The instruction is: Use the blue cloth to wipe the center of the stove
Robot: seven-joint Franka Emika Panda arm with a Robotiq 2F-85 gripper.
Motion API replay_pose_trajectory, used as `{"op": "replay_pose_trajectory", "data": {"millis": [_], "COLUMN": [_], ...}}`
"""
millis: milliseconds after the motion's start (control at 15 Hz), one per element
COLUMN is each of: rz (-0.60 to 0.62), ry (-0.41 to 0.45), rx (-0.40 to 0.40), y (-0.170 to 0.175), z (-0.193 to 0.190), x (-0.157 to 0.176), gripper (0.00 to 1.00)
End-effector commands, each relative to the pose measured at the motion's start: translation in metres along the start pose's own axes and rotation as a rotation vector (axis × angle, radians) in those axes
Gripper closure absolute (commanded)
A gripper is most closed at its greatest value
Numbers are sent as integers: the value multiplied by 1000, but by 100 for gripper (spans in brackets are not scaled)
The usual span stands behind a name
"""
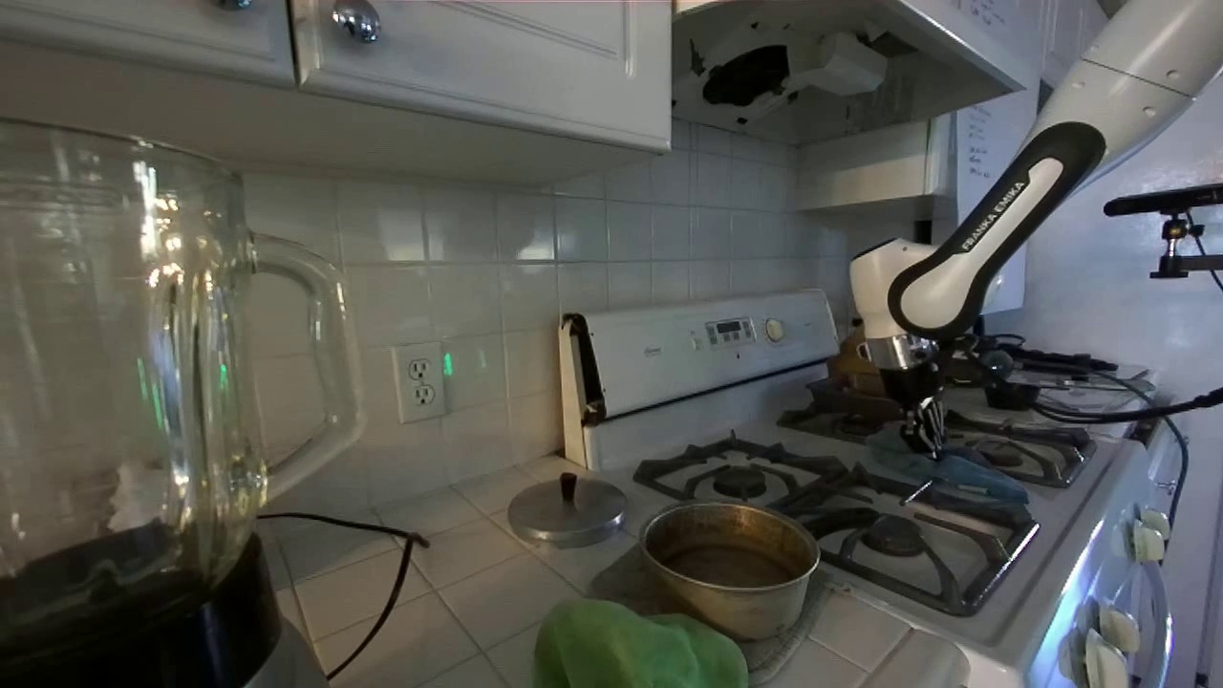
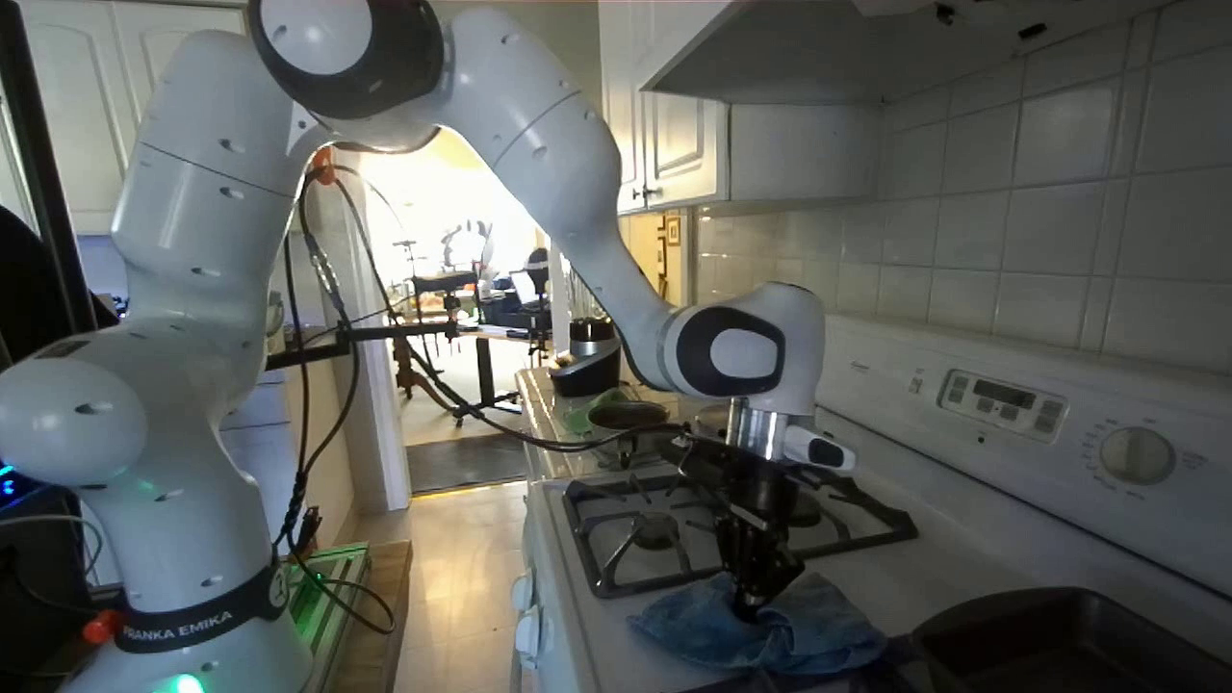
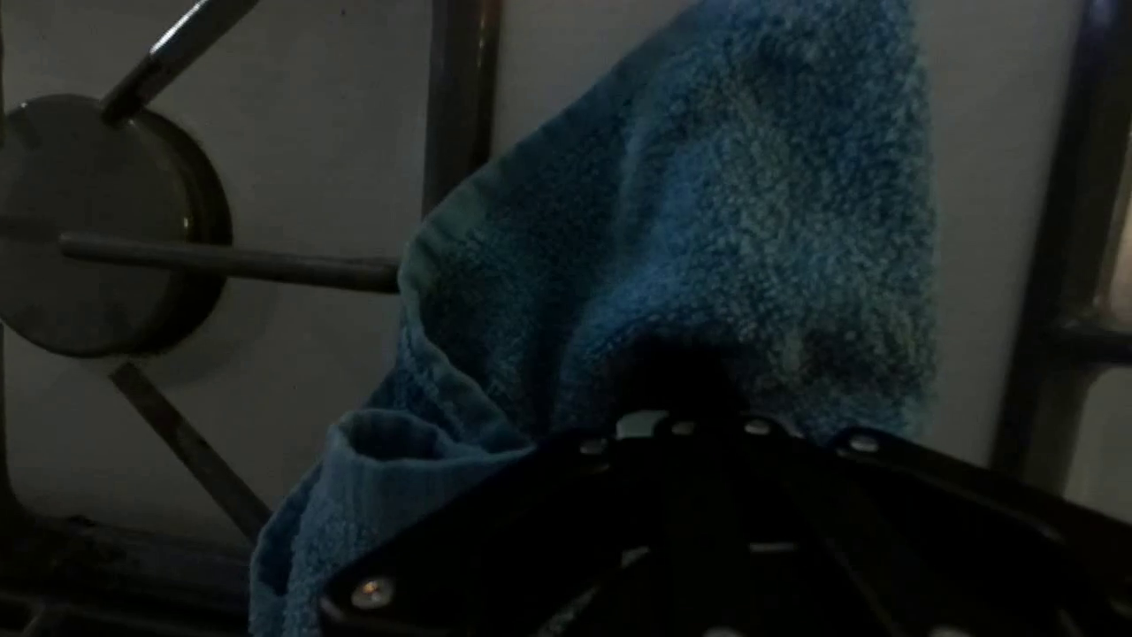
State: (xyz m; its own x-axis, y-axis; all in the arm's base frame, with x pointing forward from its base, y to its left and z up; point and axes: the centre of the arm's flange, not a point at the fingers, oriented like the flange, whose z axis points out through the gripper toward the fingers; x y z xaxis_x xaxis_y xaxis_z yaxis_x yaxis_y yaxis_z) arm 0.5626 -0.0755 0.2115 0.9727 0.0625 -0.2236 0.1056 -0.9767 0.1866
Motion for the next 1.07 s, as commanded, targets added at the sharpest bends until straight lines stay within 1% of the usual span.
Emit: {"op": "replay_pose_trajectory", "data": {"millis": [0, 267, 400, 667, 1000], "rz": [-71, -125, -142, -159, -101], "ry": [-67, -87, -87, -57, 9], "rx": [45, 43, 53, 95, 140], "y": [-15, -23, -28, -45, -54], "z": [16, 15, 17, 22, 14], "x": [-43, -63, -64, -44, -24], "gripper": [100, 100, 100, 100, 100]}}
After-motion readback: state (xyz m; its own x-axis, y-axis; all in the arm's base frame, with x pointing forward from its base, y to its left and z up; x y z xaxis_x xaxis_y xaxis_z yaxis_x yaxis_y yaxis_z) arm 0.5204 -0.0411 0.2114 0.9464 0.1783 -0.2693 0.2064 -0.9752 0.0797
